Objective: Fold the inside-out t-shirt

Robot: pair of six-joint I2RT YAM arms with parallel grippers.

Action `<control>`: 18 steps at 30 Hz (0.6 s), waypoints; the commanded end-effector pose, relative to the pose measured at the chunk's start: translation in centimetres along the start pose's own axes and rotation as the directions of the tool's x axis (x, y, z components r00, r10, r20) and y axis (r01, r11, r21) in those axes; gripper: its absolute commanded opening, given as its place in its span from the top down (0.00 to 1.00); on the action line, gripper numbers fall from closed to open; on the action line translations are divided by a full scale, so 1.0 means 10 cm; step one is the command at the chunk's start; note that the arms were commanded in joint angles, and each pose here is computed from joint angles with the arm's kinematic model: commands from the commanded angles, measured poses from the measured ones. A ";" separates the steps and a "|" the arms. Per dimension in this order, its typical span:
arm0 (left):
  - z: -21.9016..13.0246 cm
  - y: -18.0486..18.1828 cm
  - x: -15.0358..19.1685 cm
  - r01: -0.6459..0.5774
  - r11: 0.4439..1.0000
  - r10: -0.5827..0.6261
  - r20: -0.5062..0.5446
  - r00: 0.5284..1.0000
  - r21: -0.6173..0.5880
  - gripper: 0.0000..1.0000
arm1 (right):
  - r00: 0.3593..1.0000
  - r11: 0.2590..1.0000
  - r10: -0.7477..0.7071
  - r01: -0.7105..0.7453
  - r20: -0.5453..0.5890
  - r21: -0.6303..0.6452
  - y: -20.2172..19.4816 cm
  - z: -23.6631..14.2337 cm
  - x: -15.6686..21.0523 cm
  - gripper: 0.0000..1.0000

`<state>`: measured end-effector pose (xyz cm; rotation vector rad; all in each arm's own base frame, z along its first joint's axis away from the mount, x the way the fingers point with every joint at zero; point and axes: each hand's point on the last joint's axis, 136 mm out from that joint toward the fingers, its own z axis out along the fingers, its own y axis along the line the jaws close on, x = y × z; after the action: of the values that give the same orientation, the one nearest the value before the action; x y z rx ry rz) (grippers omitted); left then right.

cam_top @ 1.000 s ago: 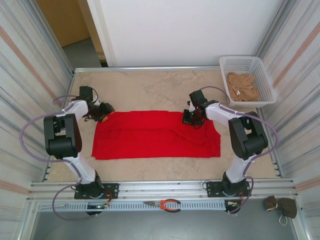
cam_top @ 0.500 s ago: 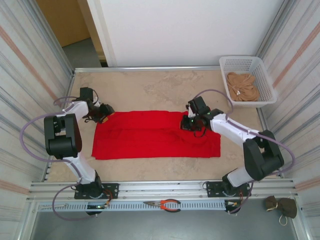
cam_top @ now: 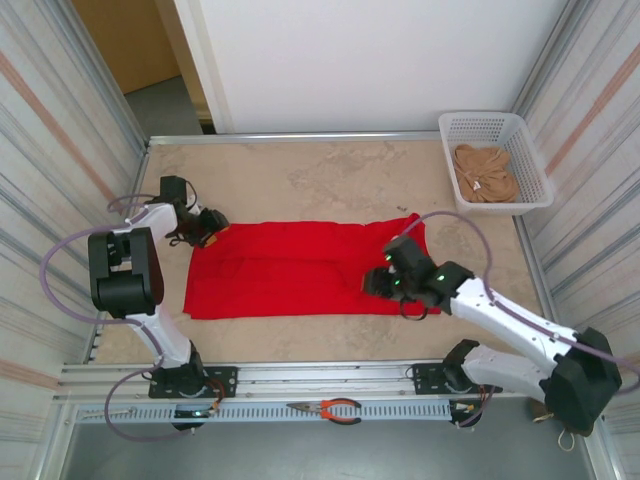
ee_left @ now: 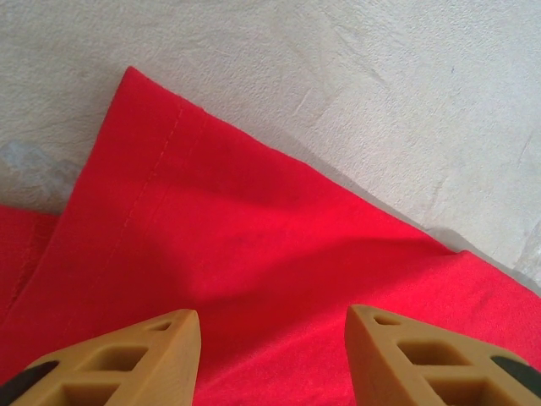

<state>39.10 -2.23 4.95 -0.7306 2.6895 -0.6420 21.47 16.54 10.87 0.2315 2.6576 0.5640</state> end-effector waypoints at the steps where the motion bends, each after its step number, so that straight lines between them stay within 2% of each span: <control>1: -0.13 -0.07 -0.07 -0.027 1.000 0.026 0.025 0.999 0.016 0.51 | 0.995 0.989 0.089 -0.094 0.052 0.118 -0.43 -0.07 -0.28 0.51; 5: -0.14 -0.07 -0.08 -0.028 0.999 0.027 0.028 0.999 0.017 0.51 | 0.989 0.973 0.145 -0.150 0.039 0.174 -0.69 0.05 -0.43 0.49; 10: -0.16 -0.08 -0.09 -0.027 0.999 0.026 0.031 0.999 0.021 0.51 | 0.987 0.971 0.164 -0.161 -0.003 0.177 -0.71 0.26 -0.47 0.45; 14: -0.17 -0.09 -0.10 -0.027 0.999 0.026 0.034 0.999 0.022 0.51 | 0.985 0.964 0.169 -0.159 -0.030 0.211 -0.78 0.41 -0.45 0.47; 15: -0.17 -0.09 -0.10 -0.027 0.999 0.026 0.035 0.999 0.023 0.51 | 0.985 0.963 0.170 -0.159 -0.035 0.218 -0.80 0.45 -0.44 0.51; 16: -0.17 -0.09 -0.10 -0.026 0.999 0.026 0.034 0.999 0.021 0.51 | 0.985 0.962 0.169 -0.156 -0.040 0.223 -0.81 0.48 -0.44 0.60; 18: -0.16 -0.08 -0.09 -0.026 0.999 0.026 0.032 0.999 0.022 0.51 | 0.985 0.962 0.167 -0.151 -0.053 0.227 -0.83 0.51 -0.42 0.86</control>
<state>39.20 -2.00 5.11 -0.7379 2.6844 -0.6441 25.75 9.54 4.09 0.5293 2.8092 0.3066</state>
